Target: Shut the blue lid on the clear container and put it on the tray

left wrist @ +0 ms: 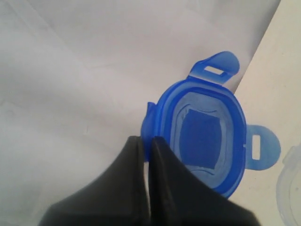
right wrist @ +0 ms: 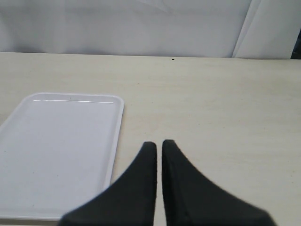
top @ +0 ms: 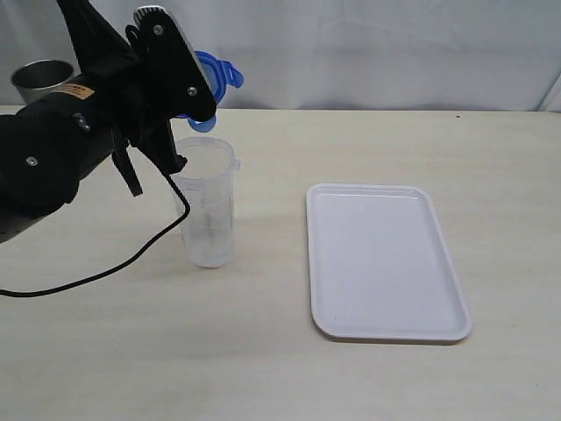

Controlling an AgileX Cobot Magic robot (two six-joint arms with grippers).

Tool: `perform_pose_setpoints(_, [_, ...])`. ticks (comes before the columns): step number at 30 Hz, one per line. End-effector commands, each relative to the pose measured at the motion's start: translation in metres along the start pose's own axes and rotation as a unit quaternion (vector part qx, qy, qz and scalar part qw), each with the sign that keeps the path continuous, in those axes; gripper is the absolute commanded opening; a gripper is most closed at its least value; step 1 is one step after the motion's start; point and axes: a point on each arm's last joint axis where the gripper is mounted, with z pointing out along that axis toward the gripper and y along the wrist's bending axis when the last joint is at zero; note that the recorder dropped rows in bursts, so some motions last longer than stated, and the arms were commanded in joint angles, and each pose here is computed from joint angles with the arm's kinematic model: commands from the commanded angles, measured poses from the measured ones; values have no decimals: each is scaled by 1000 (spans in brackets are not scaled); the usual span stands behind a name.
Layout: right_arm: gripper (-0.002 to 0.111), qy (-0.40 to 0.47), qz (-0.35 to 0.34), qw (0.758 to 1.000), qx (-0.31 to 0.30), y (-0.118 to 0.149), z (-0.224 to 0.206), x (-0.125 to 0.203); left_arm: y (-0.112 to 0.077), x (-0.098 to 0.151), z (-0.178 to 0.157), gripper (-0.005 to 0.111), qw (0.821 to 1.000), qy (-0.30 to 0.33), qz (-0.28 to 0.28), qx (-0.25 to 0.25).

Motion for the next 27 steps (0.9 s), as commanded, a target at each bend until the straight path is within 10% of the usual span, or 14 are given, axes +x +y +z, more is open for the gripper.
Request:
perform_pose_setpoints(1, [4,-1,0,1000,-1,0,0,1,-3,3,3,0,1000,9,-29,0])
perform_pose_setpoints(27, [4,-1,0,1000,-1,0,0,1,-12,-3,1,0,997,-6,67,34])
